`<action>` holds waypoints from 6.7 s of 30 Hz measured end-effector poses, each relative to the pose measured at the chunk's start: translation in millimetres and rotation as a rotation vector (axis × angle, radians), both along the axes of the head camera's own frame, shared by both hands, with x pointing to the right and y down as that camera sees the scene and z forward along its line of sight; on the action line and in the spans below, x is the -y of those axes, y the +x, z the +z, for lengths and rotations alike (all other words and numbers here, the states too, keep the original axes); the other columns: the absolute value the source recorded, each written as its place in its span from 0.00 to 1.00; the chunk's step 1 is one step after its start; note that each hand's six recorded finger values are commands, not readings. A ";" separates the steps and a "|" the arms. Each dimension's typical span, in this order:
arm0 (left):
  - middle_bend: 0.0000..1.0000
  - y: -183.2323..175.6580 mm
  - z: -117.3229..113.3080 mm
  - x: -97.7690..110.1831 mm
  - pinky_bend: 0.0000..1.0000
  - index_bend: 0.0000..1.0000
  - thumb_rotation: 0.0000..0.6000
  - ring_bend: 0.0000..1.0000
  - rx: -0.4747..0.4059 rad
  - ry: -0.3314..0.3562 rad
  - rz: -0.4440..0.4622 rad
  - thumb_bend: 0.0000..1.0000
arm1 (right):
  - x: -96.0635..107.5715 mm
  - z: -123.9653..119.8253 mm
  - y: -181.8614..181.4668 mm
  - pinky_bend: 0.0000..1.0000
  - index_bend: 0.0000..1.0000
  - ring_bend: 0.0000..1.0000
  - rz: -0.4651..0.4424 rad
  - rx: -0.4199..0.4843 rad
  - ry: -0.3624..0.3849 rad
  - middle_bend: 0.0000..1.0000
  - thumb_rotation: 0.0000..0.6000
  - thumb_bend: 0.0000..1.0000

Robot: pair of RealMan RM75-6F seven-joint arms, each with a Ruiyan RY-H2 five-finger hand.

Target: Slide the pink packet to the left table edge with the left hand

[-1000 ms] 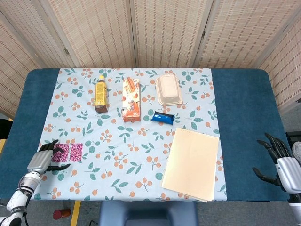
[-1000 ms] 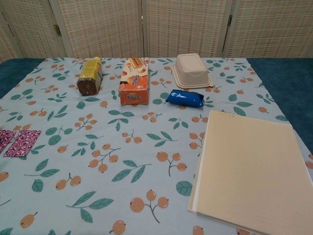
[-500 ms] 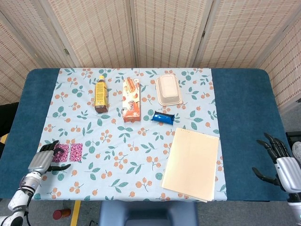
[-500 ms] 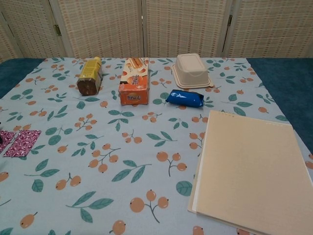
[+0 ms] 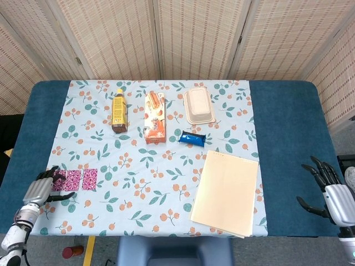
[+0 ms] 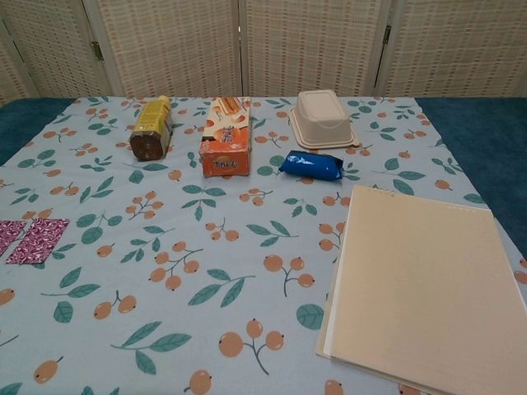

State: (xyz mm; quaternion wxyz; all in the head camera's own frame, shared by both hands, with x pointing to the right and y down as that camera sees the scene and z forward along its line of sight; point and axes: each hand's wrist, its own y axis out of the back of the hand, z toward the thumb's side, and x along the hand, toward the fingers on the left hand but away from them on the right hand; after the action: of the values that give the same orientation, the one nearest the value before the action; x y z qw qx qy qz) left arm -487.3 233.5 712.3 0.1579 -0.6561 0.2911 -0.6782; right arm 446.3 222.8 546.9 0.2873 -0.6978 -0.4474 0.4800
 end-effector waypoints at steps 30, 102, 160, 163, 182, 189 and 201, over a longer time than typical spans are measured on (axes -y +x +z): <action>0.00 -4.2 -6.9 3.0 0.00 0.30 0.54 0.00 0.011 0.013 0.001 0.17 | -1.2 -1.4 2.7 0.00 0.15 0.00 0.007 0.002 0.005 0.05 1.00 0.28; 0.00 91.5 15.5 37.4 0.00 0.21 1.00 0.00 -0.006 -0.024 0.164 0.19 | -4.6 0.6 17.1 0.00 0.15 0.00 0.044 -0.002 0.001 0.05 1.00 0.28; 0.00 -27.6 1.3 23.8 0.00 0.28 1.00 0.00 0.116 0.016 0.058 0.20 | -2.9 -3.4 6.6 0.00 0.15 0.00 0.024 0.000 0.014 0.05 1.00 0.28; 0.00 -30.4 3.1 24.3 0.00 0.27 1.00 0.00 0.117 0.012 0.053 0.20 | -2.8 -3.6 6.4 0.00 0.15 0.00 0.024 0.001 0.015 0.05 1.00 0.28; 0.00 -38.8 7.3 24.5 0.00 0.19 1.00 0.00 0.132 -0.017 0.049 0.20 | -1.7 -4.9 4.7 0.00 0.15 0.00 0.024 -0.003 0.017 0.05 1.00 0.28; 0.00 -28.6 3.6 25.7 0.00 0.18 1.00 0.00 0.109 0.000 0.053 0.20 | -1.8 -4.2 6.2 0.00 0.15 0.00 0.027 -0.004 0.015 0.05 1.00 0.28; 0.00 23.7 0.8 34.0 0.00 0.23 1.00 0.00 0.044 0.009 0.150 0.20 | -3.7 -3.4 14.0 0.00 0.15 0.00 0.045 -0.003 0.013 0.05 1.00 0.28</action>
State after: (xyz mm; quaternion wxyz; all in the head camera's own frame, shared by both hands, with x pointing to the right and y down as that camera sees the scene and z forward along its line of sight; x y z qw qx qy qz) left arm -463.7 199.5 713.0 0.2176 -0.6604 0.2405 -0.6772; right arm 460.3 226.5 543.5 0.2818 -0.6850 -0.4656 0.4843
